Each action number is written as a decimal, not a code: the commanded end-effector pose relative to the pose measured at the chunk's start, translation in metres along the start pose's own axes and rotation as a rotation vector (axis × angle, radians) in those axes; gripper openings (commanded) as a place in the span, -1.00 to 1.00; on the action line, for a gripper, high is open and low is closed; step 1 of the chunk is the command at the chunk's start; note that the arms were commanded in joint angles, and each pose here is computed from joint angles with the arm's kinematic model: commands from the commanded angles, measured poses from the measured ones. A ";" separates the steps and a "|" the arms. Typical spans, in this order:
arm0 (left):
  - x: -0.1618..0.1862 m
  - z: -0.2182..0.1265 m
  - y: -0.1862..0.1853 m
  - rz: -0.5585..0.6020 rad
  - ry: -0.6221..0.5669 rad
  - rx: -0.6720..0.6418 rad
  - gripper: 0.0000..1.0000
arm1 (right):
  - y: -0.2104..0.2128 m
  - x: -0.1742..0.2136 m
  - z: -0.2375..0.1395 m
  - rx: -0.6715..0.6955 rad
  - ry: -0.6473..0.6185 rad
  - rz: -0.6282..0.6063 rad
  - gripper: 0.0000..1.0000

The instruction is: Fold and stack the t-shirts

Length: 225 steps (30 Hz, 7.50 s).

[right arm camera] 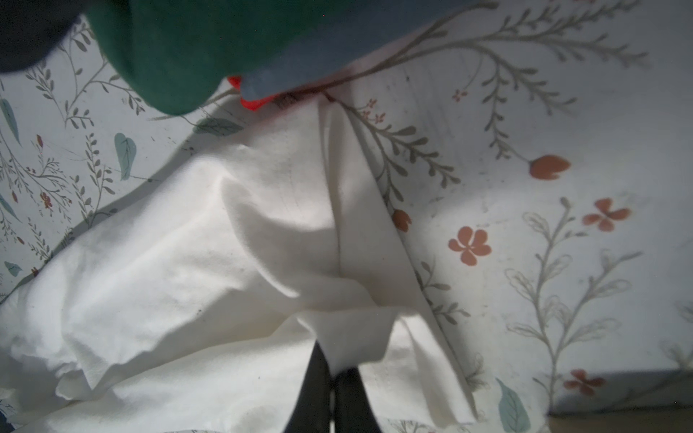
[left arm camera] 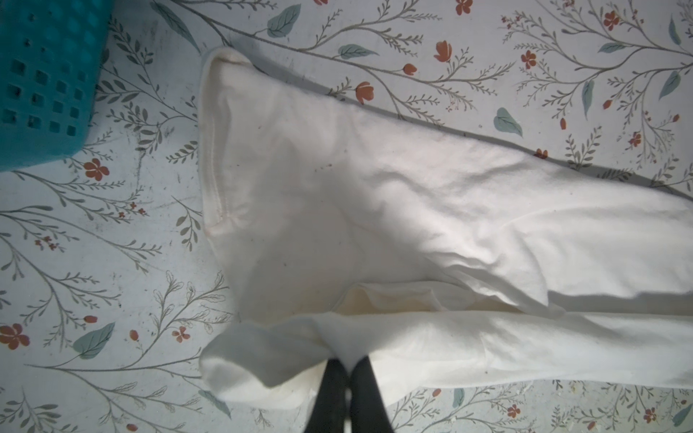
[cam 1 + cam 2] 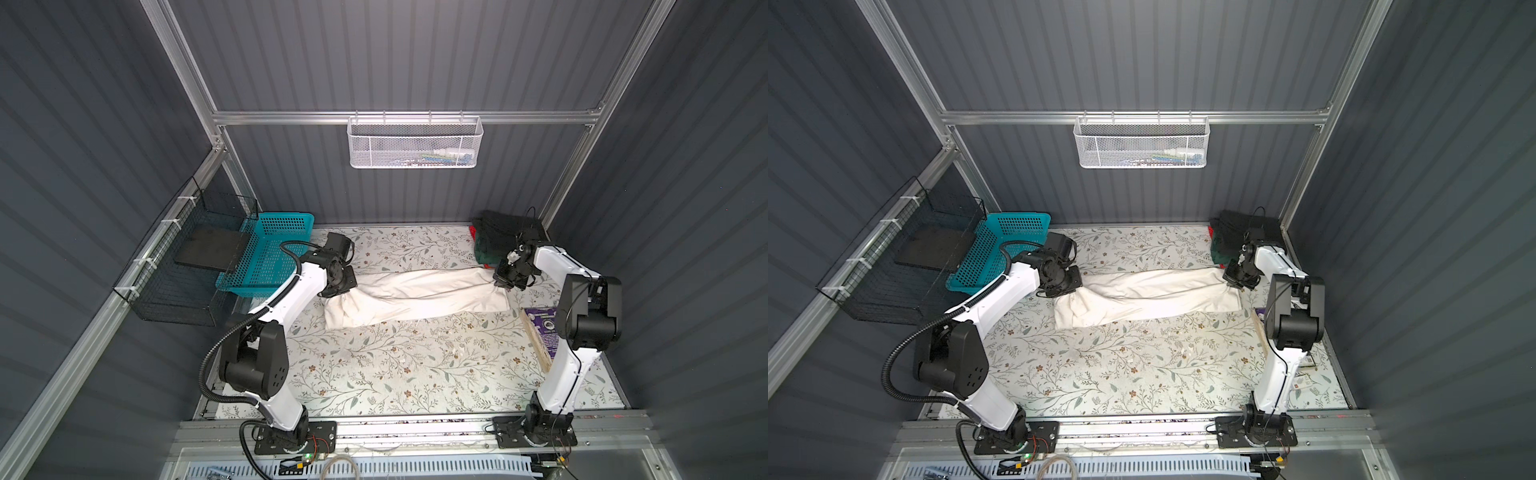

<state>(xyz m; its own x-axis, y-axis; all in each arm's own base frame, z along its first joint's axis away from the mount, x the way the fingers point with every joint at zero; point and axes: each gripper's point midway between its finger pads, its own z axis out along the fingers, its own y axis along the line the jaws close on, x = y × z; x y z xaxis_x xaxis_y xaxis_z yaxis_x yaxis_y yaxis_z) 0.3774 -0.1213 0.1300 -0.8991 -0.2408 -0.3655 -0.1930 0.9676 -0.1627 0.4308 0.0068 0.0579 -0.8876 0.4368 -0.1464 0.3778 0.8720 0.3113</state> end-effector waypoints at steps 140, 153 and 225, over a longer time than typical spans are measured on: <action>-0.034 0.094 -0.094 0.228 -0.062 0.018 -1.00 | 0.034 0.069 -0.019 -0.116 0.011 -0.028 0.44; -0.085 0.047 -0.055 0.138 -0.234 -0.026 0.71 | 0.044 0.075 -0.019 -0.144 0.043 -0.035 0.43; -0.055 0.103 -0.017 0.259 -0.099 -0.072 -1.00 | 0.040 0.068 -0.020 -0.084 0.033 -0.054 0.43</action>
<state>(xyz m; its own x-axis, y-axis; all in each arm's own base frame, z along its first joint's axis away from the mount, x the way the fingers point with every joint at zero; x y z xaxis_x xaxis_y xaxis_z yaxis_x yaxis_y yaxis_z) 0.4667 -0.1293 0.0521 -0.8818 0.0048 -0.4717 -0.0003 0.9999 0.0108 0.3793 0.0682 0.0823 -0.9103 0.3892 -0.1412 0.3076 0.8640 0.3985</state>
